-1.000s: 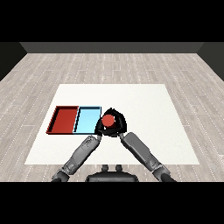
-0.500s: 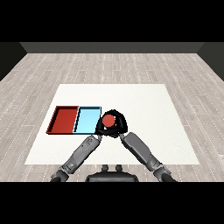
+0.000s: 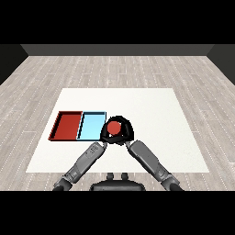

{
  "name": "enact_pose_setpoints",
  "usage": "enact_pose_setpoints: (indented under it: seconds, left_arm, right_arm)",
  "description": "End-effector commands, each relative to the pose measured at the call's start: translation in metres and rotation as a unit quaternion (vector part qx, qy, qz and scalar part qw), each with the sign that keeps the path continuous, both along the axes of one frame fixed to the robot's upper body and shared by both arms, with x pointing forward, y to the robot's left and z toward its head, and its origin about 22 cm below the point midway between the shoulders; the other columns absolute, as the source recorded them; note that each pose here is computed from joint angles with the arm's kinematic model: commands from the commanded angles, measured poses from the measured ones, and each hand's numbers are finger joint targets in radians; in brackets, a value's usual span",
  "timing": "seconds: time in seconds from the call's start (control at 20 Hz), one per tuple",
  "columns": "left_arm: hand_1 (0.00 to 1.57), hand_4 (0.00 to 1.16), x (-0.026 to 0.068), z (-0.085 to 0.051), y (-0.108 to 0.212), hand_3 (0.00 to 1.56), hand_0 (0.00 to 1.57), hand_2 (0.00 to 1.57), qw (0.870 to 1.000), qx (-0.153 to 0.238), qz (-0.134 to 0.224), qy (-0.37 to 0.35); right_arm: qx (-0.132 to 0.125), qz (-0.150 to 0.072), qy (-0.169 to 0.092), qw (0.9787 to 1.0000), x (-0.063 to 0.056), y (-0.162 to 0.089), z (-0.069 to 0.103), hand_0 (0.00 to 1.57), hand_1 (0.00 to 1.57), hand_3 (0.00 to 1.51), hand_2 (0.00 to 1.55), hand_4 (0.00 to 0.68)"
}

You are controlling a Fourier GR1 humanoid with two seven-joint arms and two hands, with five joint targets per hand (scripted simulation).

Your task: Pick the red can and put it in the red box

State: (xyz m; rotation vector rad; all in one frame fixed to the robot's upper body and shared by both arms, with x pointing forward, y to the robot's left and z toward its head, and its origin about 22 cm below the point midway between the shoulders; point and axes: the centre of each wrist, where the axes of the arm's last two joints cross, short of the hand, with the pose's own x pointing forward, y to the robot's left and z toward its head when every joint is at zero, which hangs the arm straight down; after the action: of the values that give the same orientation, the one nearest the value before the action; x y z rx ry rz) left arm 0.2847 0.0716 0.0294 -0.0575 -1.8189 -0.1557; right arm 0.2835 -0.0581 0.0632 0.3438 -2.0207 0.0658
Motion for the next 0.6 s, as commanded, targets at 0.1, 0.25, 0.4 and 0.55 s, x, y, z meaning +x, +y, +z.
enact_pose_setpoints:
  seconds: [0.1, 0.25, 0.4, 0.55]
  left_arm:
    - [1.57, 1.12, -0.0067, -0.003, -0.015, 1.49, 1.57, 1.56, 1.0, -0.022, -0.015, 0.002]
    - [1.57, 1.14, 0.0015, 0.002, -0.014, 1.49, 1.57, 1.57, 1.0, -0.022, -0.01, 0.0]
    - [1.57, 1.14, -0.0063, 0.0, -0.017, 1.49, 1.57, 1.57, 0.999, -0.031, -0.009, -0.003]
    - [1.57, 1.15, 0.0075, 0.009, -0.008, 1.49, 1.57, 1.57, 1.0, -0.014, 0.0, -0.006]
  right_arm:
    - [0.052, 0.047, 0.022, 0.9973, 0.005, 0.006, 0.009, 1.25, 1.25, 1.2, 1.26, 0.0]
    - [0.021, 0.046, 0.001, 0.9987, 0.001, 0.0, 0.002, 0.0, 0.0, 0.0, 0.0, 0.0]
    - [0.021, 0.046, 0.001, 0.9987, 0.002, -0.001, 0.003, 0.0, 0.0, 0.0, 0.0, 0.0]
    - [0.014, 0.03, -0.014, 0.9994, 0.006, 0.001, 0.001, 0.0, 0.0, 0.0, 0.0, 0.0]
